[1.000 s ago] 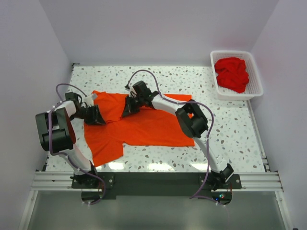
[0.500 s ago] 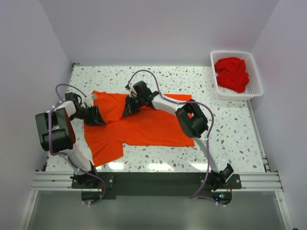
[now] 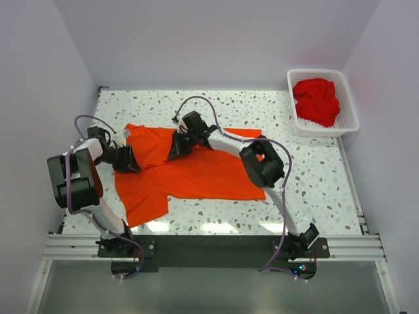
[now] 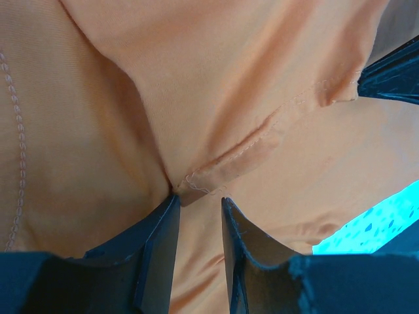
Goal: Fold and stack the t-shirts
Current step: Fold the tshirt
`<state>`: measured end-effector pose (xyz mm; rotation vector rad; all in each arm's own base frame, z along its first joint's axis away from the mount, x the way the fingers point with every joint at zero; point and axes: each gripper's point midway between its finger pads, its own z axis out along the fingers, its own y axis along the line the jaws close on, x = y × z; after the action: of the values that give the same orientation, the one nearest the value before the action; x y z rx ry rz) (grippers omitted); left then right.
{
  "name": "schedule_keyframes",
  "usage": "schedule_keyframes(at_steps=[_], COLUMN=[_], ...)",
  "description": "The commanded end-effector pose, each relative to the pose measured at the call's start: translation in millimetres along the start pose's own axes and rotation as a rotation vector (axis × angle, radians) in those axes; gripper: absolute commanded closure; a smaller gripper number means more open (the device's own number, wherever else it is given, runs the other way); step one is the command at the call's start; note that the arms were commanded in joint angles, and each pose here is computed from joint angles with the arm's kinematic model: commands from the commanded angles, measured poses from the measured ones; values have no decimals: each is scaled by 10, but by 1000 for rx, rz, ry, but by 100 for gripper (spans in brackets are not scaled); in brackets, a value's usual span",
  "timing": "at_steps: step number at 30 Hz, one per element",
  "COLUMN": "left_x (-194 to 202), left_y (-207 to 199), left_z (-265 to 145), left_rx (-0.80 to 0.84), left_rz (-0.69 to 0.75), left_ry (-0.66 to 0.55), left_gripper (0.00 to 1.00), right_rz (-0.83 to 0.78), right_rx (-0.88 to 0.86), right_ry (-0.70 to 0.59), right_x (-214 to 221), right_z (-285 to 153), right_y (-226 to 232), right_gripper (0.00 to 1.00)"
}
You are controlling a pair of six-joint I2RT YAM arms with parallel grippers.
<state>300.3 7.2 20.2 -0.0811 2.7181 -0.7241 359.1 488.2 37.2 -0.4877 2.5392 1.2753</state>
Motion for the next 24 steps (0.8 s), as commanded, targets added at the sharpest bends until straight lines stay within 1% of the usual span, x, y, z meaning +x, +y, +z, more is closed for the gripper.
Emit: schedule_keyframes(at_steps=[1, 5, 10, 16, 17, 19, 20, 22, 23, 24], left_x=[-7, -4, 16, -14, -19, -44, -51, -96, -114, -126], left_y=[52, 128, 137, 132, 122, 99, 78, 32, 19, -14], left_z=[-65, -55, -3, -12, -15, -43, -51, -94, -111, -119], left_rx=[-43, -83, -113, -126, -125, -123, -114, -105, -101, -89], left_rz=[-11, -35, -22, -5, -2, 5, 9, 19, 21, 26], left_ry=[-17, -15, 2, -4, -7, -19, -25, -45, -53, -59], left_gripper=[63, 64, 65, 80, 85, 89, 93, 96, 100, 100], right_rz=[-13, -10, -4, -12, -12, -13, -13, -12, -12, -16], right_rx=[-47, -49, -53, -66, -67, -69, -70, -72, -71, -77], right_ry=[-23, -21, -20, -23, -24, -20, -23, -21, -24, -26], right_x=[-79, -72, -62, -68, -71, -52, -66, -55, -62, -71], right_z=[-31, -26, -33, -45, -51, -46, -60, -59, -64, -77], right_y=[125, 123, 120, 161, 158, 170, 168, 176, 168, 191], right_gripper=[100, 100, 100, 100, 100, 100, 100, 100, 100, 100])
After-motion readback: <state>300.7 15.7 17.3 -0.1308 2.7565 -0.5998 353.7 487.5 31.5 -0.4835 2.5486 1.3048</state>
